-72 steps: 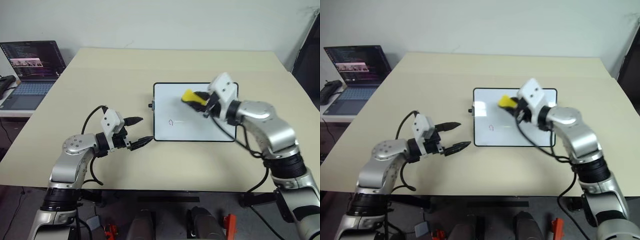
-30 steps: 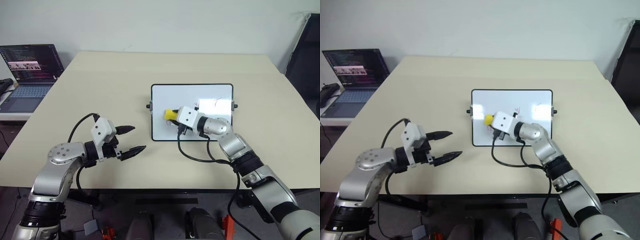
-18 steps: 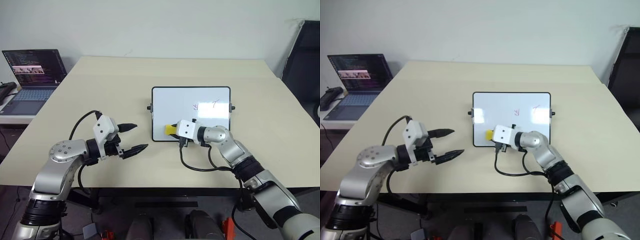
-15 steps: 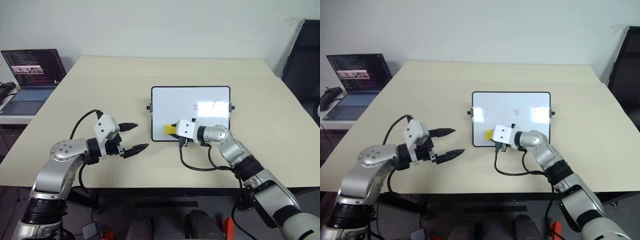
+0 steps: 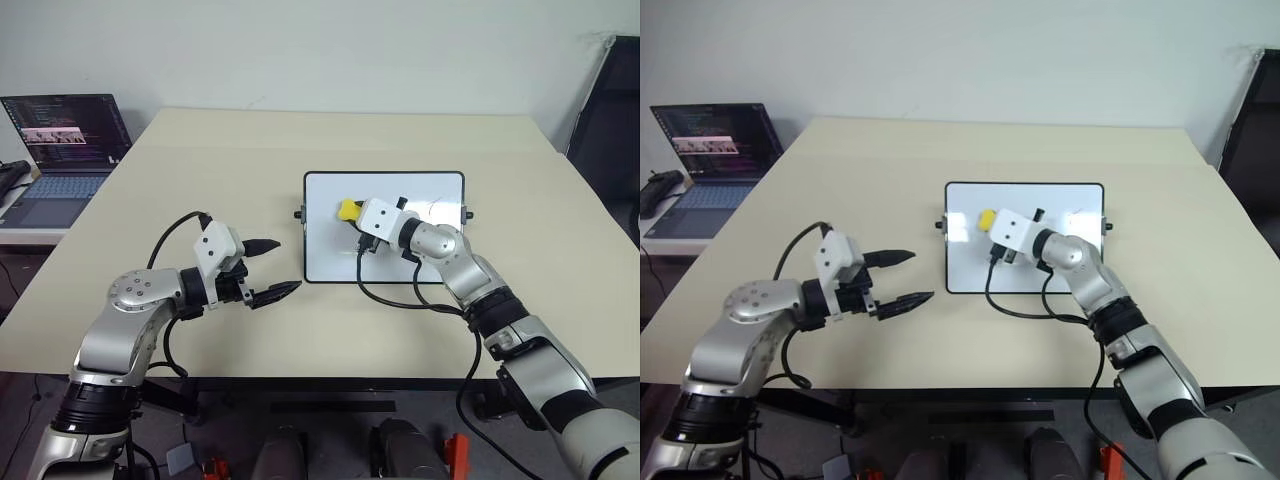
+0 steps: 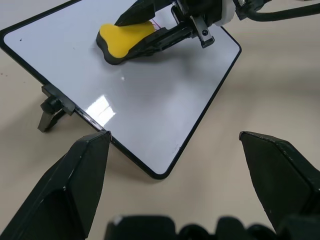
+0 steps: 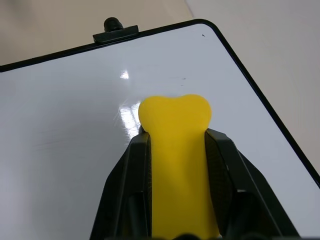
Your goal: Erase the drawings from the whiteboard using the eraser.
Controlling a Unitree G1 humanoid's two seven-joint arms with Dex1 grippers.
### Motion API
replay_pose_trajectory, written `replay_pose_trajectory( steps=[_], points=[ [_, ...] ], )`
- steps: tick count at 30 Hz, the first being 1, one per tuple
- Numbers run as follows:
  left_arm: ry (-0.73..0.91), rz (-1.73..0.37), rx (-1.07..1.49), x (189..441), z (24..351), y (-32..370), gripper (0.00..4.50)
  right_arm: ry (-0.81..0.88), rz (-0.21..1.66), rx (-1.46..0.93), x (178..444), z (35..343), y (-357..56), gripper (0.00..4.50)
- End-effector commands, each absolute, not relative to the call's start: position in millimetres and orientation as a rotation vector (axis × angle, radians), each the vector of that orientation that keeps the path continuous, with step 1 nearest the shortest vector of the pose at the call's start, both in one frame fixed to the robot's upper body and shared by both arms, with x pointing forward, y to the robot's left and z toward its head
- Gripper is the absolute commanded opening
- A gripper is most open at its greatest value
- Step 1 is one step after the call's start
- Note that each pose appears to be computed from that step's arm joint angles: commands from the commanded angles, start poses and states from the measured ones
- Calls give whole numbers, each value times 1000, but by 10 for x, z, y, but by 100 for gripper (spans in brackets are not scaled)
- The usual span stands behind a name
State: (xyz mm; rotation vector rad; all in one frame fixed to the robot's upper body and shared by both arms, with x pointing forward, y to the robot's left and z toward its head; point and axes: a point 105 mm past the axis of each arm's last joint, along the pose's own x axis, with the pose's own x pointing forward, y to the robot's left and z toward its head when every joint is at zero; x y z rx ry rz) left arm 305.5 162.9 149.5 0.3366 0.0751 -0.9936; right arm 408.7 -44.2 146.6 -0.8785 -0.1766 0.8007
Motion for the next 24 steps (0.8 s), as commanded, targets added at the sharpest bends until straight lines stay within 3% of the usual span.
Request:
replay_pose_trajectory(
  steps=[1, 7, 12, 19, 24],
  points=[
    [35, -1005, 354, 3061, 1582, 1599, 450, 18, 878, -874, 3974, 990, -631, 112],
    [22, -1009, 360, 3090, 1654, 1614, 450, 30, 1032, -601, 3698, 1293, -605, 112],
    [-52, -1022, 391, 3155, 1948, 1577, 450, -22, 1048, -485, 3381, 2090, -1142, 112],
    [-83, -1053, 433, 3149, 2104, 1525, 450, 80, 911, -533, 3239, 2223, -1858, 112],
    [-90, -1060, 450, 3195, 2132, 1495, 450, 86, 837, -509, 3232, 2287, -2096, 112]
  ],
)
